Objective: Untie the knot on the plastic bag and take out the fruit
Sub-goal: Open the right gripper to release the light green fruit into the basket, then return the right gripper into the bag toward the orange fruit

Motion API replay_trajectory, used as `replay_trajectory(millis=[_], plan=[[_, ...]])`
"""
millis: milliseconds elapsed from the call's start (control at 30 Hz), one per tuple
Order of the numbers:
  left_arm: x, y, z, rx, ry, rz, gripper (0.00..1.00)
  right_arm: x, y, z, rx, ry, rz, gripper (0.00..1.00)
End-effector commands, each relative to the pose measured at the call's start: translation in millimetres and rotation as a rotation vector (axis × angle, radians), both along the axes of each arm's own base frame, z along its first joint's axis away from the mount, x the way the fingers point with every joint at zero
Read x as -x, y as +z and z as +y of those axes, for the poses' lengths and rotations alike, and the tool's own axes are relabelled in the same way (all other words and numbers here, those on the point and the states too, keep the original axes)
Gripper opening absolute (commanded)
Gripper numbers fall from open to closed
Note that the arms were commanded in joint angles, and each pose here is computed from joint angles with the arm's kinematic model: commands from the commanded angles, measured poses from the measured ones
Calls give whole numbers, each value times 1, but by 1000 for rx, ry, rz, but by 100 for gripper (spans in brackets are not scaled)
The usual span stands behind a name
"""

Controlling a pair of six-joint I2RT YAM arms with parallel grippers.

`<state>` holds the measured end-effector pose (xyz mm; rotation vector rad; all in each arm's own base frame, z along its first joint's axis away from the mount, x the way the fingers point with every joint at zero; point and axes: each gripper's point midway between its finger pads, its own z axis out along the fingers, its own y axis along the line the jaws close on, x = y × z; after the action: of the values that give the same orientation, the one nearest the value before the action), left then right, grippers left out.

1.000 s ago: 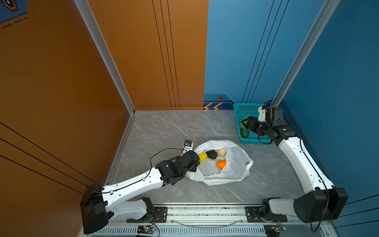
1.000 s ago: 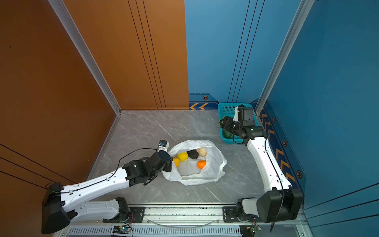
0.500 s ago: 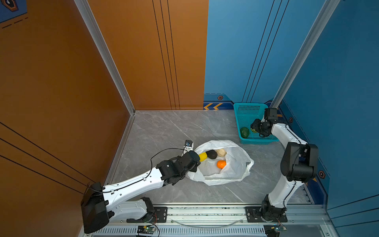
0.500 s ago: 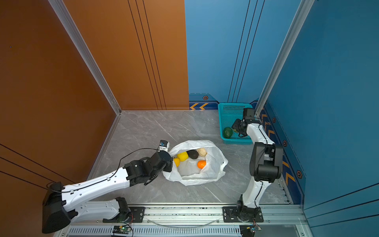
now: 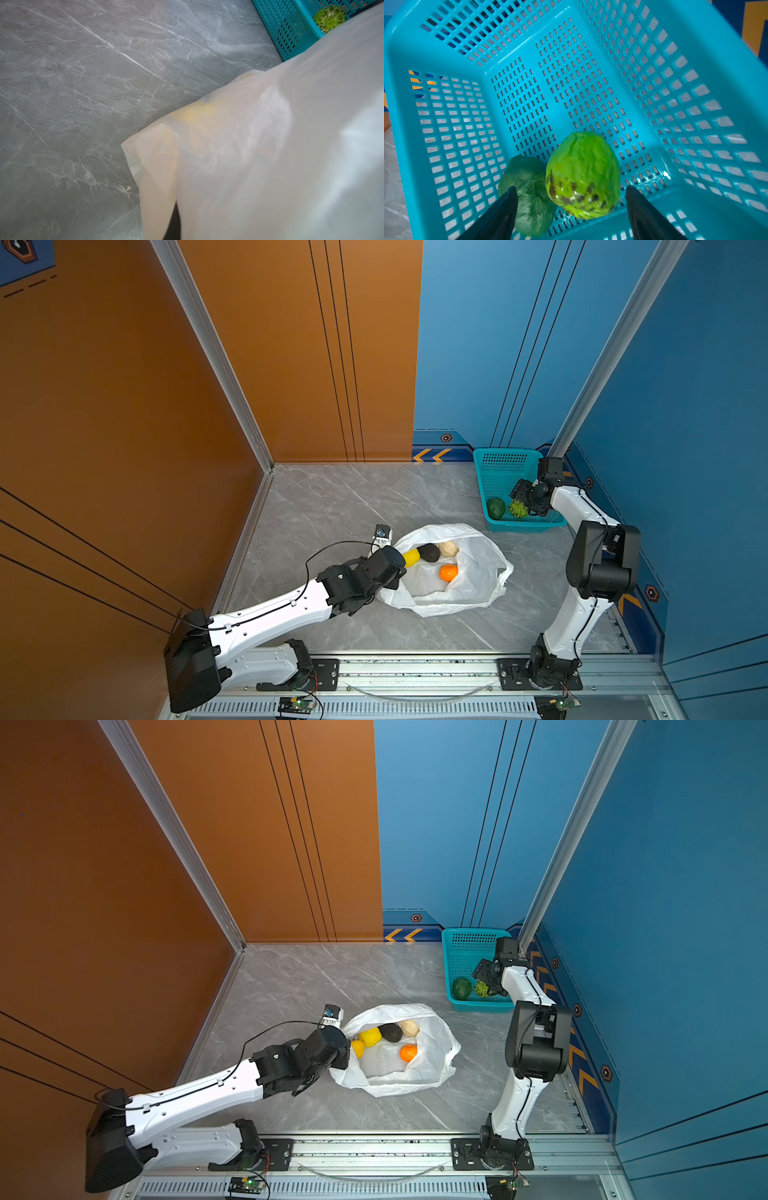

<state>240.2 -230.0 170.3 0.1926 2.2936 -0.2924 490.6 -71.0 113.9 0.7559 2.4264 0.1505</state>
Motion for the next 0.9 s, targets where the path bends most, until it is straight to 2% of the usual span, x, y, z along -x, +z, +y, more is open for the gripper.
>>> replay_trajectory(millis=[0, 133, 333, 433, 667, 867], plan=[[4, -1, -1, 1, -15, -1, 0, 5, 27, -4, 25, -7, -19, 84], [4, -2, -1, 0, -14, 2, 0, 10, 44, 7, 0, 22, -43, 84], [4, 0, -1, 4, -13, 0, 0, 36, 79, 55, -92, 158, -76, 84], [4, 0, -3, 7, -17, 2, 0, 66, 109, 92, -142, 262, -109, 84], [3, 5, -4, 15, -20, -4, 0, 161, 175, 195, -146, 580, -156, 85], [1, 6, -3, 10, -17, -5, 0, 227, 189, 251, -153, 753, -166, 85]])
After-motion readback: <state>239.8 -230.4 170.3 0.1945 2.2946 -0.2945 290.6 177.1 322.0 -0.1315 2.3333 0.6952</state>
